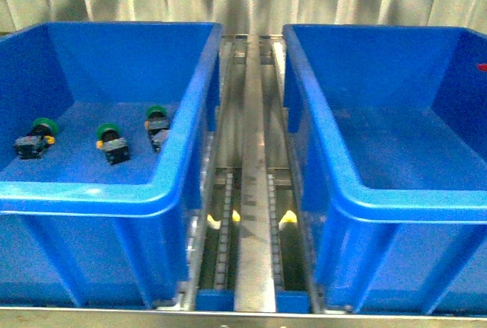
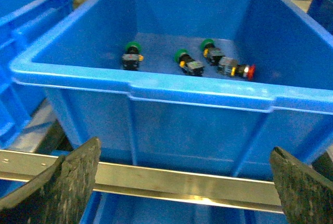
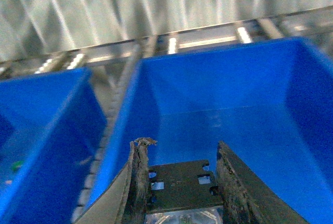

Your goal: Pick red and yellow buttons and place in box

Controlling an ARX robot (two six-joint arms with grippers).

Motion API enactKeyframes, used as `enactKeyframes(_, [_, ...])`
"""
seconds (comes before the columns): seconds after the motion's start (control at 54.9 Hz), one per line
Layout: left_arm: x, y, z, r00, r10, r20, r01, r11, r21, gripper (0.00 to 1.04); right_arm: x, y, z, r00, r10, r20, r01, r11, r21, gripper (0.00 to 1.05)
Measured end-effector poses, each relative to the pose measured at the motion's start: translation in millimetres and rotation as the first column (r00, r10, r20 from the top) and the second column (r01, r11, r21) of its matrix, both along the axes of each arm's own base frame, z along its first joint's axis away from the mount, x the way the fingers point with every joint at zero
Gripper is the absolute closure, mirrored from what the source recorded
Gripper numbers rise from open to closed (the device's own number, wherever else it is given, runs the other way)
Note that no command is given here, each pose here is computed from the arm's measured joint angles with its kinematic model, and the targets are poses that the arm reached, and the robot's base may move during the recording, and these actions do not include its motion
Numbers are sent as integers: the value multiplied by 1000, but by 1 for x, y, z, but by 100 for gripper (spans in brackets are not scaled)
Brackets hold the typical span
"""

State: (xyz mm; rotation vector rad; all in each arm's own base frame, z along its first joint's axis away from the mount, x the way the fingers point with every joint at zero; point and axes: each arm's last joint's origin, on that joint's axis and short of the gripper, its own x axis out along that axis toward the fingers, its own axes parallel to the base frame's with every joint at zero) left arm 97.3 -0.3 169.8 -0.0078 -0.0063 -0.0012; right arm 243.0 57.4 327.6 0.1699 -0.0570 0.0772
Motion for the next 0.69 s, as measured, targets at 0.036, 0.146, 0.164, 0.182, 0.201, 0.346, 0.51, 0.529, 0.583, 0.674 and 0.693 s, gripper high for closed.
enactKeyframes(0.036, [0,0,0,1000,0,0,0,1000,0,8,-2,-6,1,1000,-6,-2,6,1000,-10,76])
enactKeyframes(0.146, [0,0,0,1000,-1,0,1,1000,0,8,-10,-22,6,1000,-26,15,27,999,-27,76])
enactKeyframes(0.164, [0,0,0,1000,-1,0,1,1000,0,8,-10,-24,7,999,-29,16,30,999,-28,76])
enactKeyframes(0.182, [0,0,0,1000,-1,1,1,1000,0,8,-11,-26,7,999,-36,16,37,999,-28,76])
enactKeyframes(0.201, [0,0,0,1000,-1,0,1,1000,0,8,-12,-29,8,999,-46,19,47,999,-28,76])
enactKeyframes(0.346, [0,0,0,1000,0,1,0,1000,0,8,-18,-45,9,997,-81,20,81,996,-30,76])
enactKeyframes(0.51, [0,0,0,1000,-2,0,2,1000,0,8,-20,-60,7,994,-102,28,102,994,-25,77])
enactKeyframes(0.529, [0,0,0,1000,-2,0,2,1000,0,8,-20,-61,7,994,-105,28,105,994,-25,77])
enactKeyframes(0.583, [0,0,0,1000,-7,0,7,1000,1,8,-18,-65,6,994,-104,21,104,994,-30,77])
enactKeyframes(0.674, [0,0,0,1000,-6,1,6,1000,1,8,-15,-77,2,988,-153,7,153,988,-25,77])
enactKeyframes(0.693, [0,0,0,1000,-5,1,5,1000,1,8,-14,-80,1,987,-163,4,163,986,-25,77])
